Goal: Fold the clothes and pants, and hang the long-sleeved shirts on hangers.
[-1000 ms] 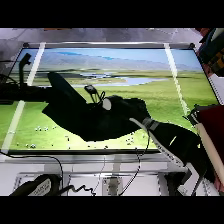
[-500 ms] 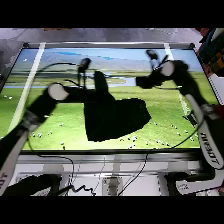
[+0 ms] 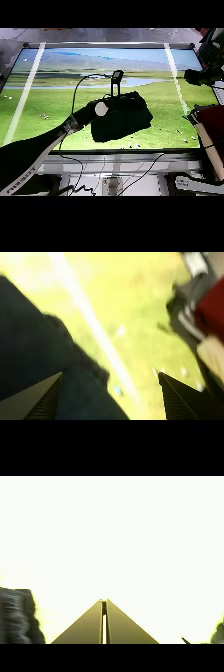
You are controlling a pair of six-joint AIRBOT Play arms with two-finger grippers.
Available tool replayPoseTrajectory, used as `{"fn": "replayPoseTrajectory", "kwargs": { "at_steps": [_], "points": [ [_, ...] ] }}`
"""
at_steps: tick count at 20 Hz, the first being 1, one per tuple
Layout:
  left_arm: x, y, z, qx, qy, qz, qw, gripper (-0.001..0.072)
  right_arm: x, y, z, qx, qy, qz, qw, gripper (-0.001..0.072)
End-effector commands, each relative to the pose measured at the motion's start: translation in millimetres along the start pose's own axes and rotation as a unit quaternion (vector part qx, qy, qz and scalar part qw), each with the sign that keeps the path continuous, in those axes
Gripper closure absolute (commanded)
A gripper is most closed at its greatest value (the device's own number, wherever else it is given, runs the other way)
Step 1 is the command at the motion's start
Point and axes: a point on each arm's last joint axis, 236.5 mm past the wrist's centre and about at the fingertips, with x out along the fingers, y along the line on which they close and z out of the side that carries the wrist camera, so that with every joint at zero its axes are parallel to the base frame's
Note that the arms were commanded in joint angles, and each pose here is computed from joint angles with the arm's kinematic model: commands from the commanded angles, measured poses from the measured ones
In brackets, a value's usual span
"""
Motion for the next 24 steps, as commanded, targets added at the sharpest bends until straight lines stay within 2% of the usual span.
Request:
{"fn": "replayPoseTrajectory", "kwargs": {
  "at_steps": [1, 3, 4, 5, 6, 7, 8, 12, 16, 19, 21, 24],
  "points": [
    [-17.4, 16.3, 27.1, 0.059, -0.025, 0.026, 0.998, 0.0055, 38.2, -10.7, -41.9, 0.023, 0.052, 0.085, 0.995, 0.0682],
    [-23.0, 39.5, 20.2, 0.088, 0.008, 0.051, 0.995, 0.0294, 51.5, 47.0, -71.3, 0.019, 0.083, 0.250, 0.965, 0.0682],
    [-25.0, 52.8, 9.6, 0.096, 0.037, 0.063, 0.993, 0.0378, 50.1, 78.6, -83.4, 0.036, 0.100, 0.331, 0.938, 0.0681],
    [-27.3, 63.2, -0.8, 0.097, 0.065, 0.071, 0.991, 0.0411, 52.7, 97.7, -91.7, 0.054, 0.113, 0.371, 0.920, 0.0674],
    [-29.3, 71.6, -9.8, 0.091, 0.088, 0.076, 0.989, 0.0413, 61.7, 109.8, -100.8, 0.063, 0.126, 0.381, 0.914, 0.0482],
    [-29.8, 77.8, -16.0, 0.086, 0.102, 0.080, 0.988, 0.0412, 71.3, 119.8, -112.8, 0.055, 0.143, 0.377, 0.914, 0.0087],
    [-29.2, 82.4, -19.8, 0.083, 0.110, 0.082, 0.987, 0.0409, 78.4, 129.7, -123.5, 0.039, 0.158, 0.369, 0.915, 0.0000],
    [-19.7, 93.4, -33.1, 0.076, 0.126, 0.088, 0.985, 0.0393, 101.9, 170.3, -148.3, -0.065, 0.171, 0.320, 0.930, 0.0002],
    [-17.4, 97.7, -47.9, 0.070, 0.151, 0.089, 0.982, 0.0393, 142.2, 156.9, -153.3, -0.103, 0.159, 0.168, 0.967, 0.0001],
    [-19.3, 97.4, -53.8, 0.069, 0.164, 0.088, 0.980, 0.0394, 152.8, 145.9, -143.3, -0.083, 0.138, 0.116, 0.980, 0.0003],
    [-19.7, 97.3, -55.2, 0.068, 0.166, 0.088, 0.980, 0.0394, 154.5, 137.5, -138.7, -0.048, 0.136, 0.108, 0.984, 0.0003],
    [-19.7, 97.3, -55.2, 0.068, 0.166, 0.088, 0.980, 0.0394, 157.9, 126.1, -155.4, -0.027, 0.189, 0.112, 0.975, 0.0004]
  ]
}}
